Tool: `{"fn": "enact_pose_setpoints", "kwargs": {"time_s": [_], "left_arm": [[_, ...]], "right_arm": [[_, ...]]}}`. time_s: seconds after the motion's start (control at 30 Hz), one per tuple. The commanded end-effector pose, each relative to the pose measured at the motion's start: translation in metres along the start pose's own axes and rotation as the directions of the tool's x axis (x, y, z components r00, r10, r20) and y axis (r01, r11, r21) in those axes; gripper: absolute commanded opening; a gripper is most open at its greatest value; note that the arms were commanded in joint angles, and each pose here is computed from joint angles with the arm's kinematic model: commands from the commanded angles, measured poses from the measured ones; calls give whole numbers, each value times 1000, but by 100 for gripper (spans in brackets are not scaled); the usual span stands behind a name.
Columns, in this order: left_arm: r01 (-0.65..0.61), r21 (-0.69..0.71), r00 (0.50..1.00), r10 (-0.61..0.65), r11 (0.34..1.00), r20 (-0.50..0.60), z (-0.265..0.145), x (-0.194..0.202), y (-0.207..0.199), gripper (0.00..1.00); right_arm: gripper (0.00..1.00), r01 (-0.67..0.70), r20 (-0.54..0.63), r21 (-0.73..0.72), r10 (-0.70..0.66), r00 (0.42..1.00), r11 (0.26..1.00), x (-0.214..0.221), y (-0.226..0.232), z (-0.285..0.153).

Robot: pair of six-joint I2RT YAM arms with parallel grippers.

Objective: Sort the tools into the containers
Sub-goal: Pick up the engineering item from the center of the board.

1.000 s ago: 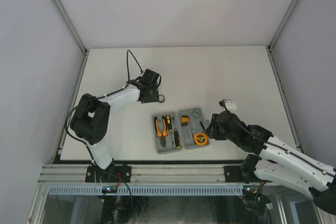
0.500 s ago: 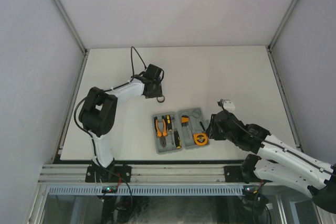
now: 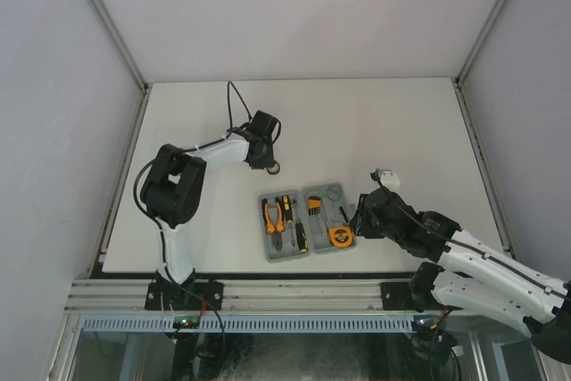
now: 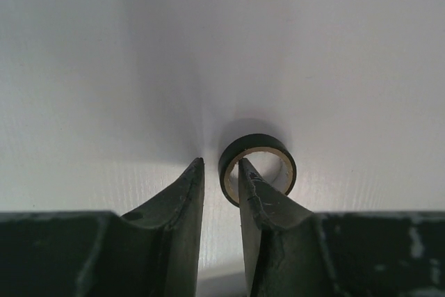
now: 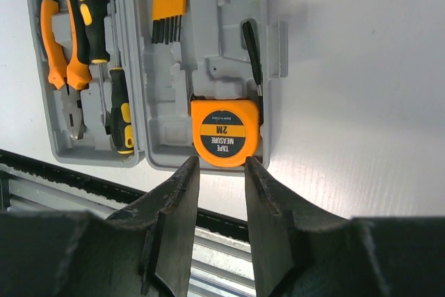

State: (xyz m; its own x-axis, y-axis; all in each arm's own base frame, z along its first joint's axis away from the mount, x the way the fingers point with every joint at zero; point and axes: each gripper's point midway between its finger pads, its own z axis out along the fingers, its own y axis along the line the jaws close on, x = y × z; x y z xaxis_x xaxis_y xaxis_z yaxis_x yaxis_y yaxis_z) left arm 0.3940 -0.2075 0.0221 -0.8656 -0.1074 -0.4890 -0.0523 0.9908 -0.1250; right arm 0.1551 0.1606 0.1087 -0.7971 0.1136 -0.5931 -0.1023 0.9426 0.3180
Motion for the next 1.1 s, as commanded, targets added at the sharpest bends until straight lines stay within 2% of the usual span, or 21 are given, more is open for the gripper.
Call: {"fn": "enact_pose_setpoints", "kwargs": {"time_s": [0.0, 0.1, 0.33, 0.57, 0.7, 0.87, 1.07], "left_arm": [[-5, 38, 1000, 4, 999, 31, 2, -18, -11, 28], [-5, 31, 999, 4, 1000, 32, 3, -17, -9, 23], [3, 38, 997, -6, 999, 81, -16, -28, -8, 0], [-13, 82, 987, 0, 997, 162, -60, -37, -13, 0], [-74, 116, 976, 48, 991, 214, -89, -33, -26, 0], [-157, 153, 966, 120, 976, 231, -114, -9, -49, 0], [-216, 205, 956, 163, 955, 245, -144, 30, -79, 0]], "right_arm": [[32, -16, 61, -46, 19, 998, 999, -19, 12, -9], [32, -16, 67, -48, 19, 998, 999, -21, 12, -10], [32, -26, 90, -53, 31, 995, 998, -24, 11, -15], [32, -39, 137, -54, 46, 989, 998, -31, 6, -22], [32, -53, 170, -57, 62, 983, 997, -40, 4, -30], [32, -80, 189, -69, 92, 978, 994, -49, 5, -33], [30, -132, 165, -216, 169, 972, 968, -66, 34, -29]]}}
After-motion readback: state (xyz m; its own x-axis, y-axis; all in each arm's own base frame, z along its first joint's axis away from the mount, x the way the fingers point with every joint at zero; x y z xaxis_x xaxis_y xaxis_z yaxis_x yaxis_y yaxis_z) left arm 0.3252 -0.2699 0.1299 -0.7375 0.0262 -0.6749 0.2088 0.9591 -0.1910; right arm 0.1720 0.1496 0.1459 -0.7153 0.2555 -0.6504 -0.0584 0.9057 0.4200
